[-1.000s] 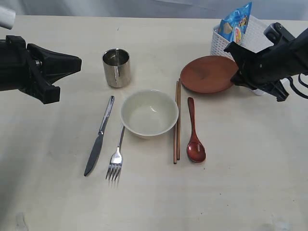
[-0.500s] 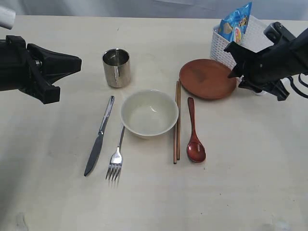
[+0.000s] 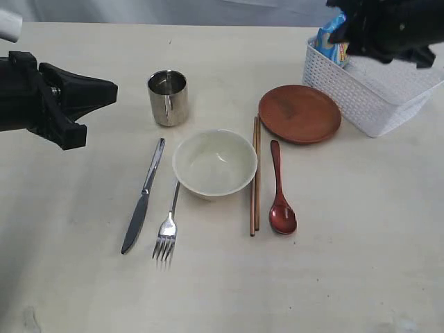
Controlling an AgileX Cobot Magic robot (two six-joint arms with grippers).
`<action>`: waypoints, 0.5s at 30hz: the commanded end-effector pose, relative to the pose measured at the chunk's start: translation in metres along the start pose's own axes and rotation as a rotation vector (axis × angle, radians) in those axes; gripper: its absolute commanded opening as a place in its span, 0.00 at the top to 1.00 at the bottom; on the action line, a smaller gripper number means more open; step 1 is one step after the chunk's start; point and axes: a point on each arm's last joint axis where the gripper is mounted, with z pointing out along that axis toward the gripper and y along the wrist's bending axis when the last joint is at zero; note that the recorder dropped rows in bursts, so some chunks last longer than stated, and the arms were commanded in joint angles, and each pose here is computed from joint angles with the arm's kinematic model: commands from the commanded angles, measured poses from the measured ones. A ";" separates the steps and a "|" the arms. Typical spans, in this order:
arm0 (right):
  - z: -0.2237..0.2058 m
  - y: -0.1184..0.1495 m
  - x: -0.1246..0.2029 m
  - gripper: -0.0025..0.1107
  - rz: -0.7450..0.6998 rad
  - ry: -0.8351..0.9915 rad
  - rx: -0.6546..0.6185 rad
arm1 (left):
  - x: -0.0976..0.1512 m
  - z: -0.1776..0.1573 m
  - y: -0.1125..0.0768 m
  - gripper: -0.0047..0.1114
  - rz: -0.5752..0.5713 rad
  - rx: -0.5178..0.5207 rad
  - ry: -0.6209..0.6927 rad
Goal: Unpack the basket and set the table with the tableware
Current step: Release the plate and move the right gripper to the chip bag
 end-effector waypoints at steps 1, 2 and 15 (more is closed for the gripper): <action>-0.021 0.016 -0.038 0.53 -0.201 -0.120 0.005 | 0.000 -0.001 -0.001 0.96 -0.011 -0.003 -0.006; -0.020 0.016 -0.046 0.47 -0.195 -0.130 0.003 | 0.000 -0.001 0.000 0.96 -0.011 -0.006 -0.005; 0.070 -0.014 -0.081 0.38 -0.096 -0.062 0.060 | 0.001 -0.001 0.001 0.96 -0.011 -0.016 -0.001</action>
